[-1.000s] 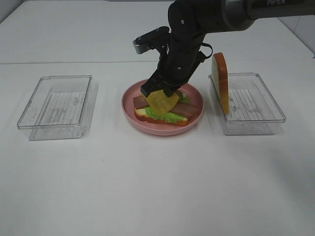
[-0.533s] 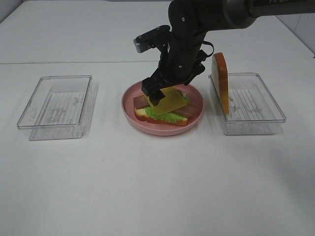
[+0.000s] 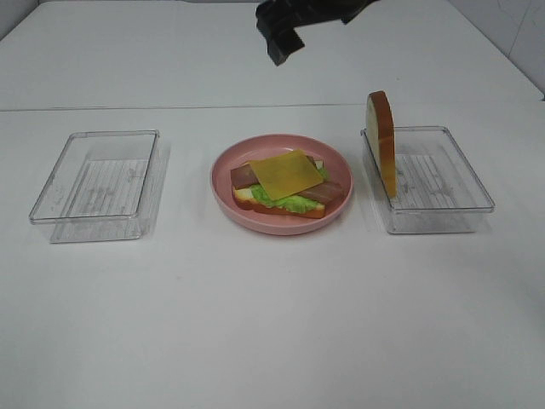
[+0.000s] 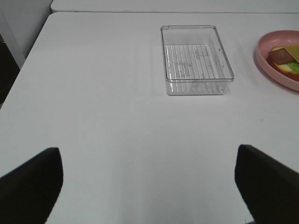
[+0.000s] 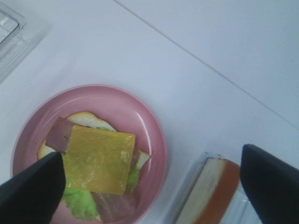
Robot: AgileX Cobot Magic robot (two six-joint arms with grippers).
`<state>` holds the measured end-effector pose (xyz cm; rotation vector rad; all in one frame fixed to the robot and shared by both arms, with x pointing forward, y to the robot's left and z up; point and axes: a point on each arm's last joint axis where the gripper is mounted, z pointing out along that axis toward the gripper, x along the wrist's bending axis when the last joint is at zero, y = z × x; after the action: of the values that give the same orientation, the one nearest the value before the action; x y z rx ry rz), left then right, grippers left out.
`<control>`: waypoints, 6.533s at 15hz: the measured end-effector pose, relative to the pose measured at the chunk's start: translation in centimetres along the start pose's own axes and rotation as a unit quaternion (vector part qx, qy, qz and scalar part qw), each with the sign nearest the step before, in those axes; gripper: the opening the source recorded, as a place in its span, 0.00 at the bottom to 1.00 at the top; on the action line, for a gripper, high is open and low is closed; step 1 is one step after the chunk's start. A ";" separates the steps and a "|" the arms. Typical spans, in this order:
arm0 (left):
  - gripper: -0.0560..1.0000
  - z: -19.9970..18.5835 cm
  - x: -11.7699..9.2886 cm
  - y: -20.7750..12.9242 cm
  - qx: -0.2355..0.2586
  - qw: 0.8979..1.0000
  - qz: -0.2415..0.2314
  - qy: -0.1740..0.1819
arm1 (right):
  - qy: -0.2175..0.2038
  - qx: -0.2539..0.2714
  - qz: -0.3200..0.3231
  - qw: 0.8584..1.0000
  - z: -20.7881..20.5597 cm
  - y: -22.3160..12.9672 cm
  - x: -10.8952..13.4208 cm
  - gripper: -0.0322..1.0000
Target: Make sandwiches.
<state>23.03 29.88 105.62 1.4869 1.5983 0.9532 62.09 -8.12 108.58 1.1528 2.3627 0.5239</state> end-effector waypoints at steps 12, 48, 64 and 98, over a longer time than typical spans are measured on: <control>0.92 0.0 0.0 0.0 0.000 1.000 0.000 0.000 | -0.054 0.101 0.151 0.982 0.5 -2.9 -9.4 0.98; 0.92 0.0 0.0 0.0 0.000 1.000 0.002 0.000 | 0.129 0.092 0.171 0.973 -0.1 -0.6 -6.6 0.25; 0.92 0.0 0.0 0.0 0.000 1.000 0.002 0.000 | 0.351 0.146 0.214 0.900 11.1 -1.8 -1.6 0.25; 0.92 0.0 0.0 0.0 0.000 1.000 0.002 0.000 | -0.024 0.100 0.159 0.982 -10.6 -6.9 -7.9 0.91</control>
<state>23.03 29.88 105.62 1.4897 1.5965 0.9549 56.13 -19.93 115.59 1.6304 2.2403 0.3619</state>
